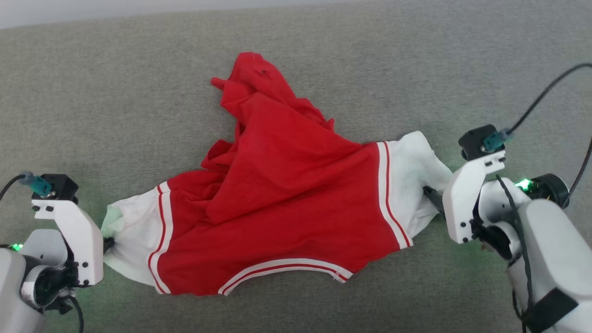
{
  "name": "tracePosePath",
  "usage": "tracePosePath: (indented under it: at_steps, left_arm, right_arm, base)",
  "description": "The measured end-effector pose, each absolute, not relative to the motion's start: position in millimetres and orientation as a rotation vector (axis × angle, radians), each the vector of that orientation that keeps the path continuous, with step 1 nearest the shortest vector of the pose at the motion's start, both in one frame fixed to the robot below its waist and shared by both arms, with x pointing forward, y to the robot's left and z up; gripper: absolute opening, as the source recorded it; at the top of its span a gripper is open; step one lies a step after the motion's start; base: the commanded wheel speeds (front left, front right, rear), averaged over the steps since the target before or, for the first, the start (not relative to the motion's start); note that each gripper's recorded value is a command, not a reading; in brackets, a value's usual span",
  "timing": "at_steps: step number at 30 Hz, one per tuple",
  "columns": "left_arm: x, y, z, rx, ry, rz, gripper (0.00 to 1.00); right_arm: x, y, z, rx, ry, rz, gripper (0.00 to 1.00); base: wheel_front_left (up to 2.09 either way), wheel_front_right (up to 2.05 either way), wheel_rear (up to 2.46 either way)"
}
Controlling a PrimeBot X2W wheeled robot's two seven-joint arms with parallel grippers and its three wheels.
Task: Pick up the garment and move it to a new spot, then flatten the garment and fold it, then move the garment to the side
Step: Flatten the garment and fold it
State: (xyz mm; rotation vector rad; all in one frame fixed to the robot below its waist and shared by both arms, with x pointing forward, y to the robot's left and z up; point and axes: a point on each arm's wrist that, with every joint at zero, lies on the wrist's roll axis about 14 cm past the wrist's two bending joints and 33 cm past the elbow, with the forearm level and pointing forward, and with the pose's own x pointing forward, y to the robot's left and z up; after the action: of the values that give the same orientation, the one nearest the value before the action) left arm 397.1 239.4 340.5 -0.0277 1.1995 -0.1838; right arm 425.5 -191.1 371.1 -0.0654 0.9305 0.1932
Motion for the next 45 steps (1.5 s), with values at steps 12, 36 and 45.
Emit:
tracePosePath:
  at_steps: [12,36,45]
  left_arm:
    - [402,243,343,-0.073,1.192,-0.16,0.0]
    - [526,218,652,0.032,0.437,-0.18,0.0]
    - [531,205,749,0.012,0.202,-0.193,0.0]
  right_arm:
    - [434,-177,365,0.009,1.069,0.266,0.0]
    - [521,-146,658,-0.071,0.213,0.359,0.0]
    - [520,-135,743,-0.101,0.014,0.36,0.0]
  base:
    - [0.0,0.0,0.0]
    - [0.0,0.0,0.0]
    - [0.0,0.0,0.0]
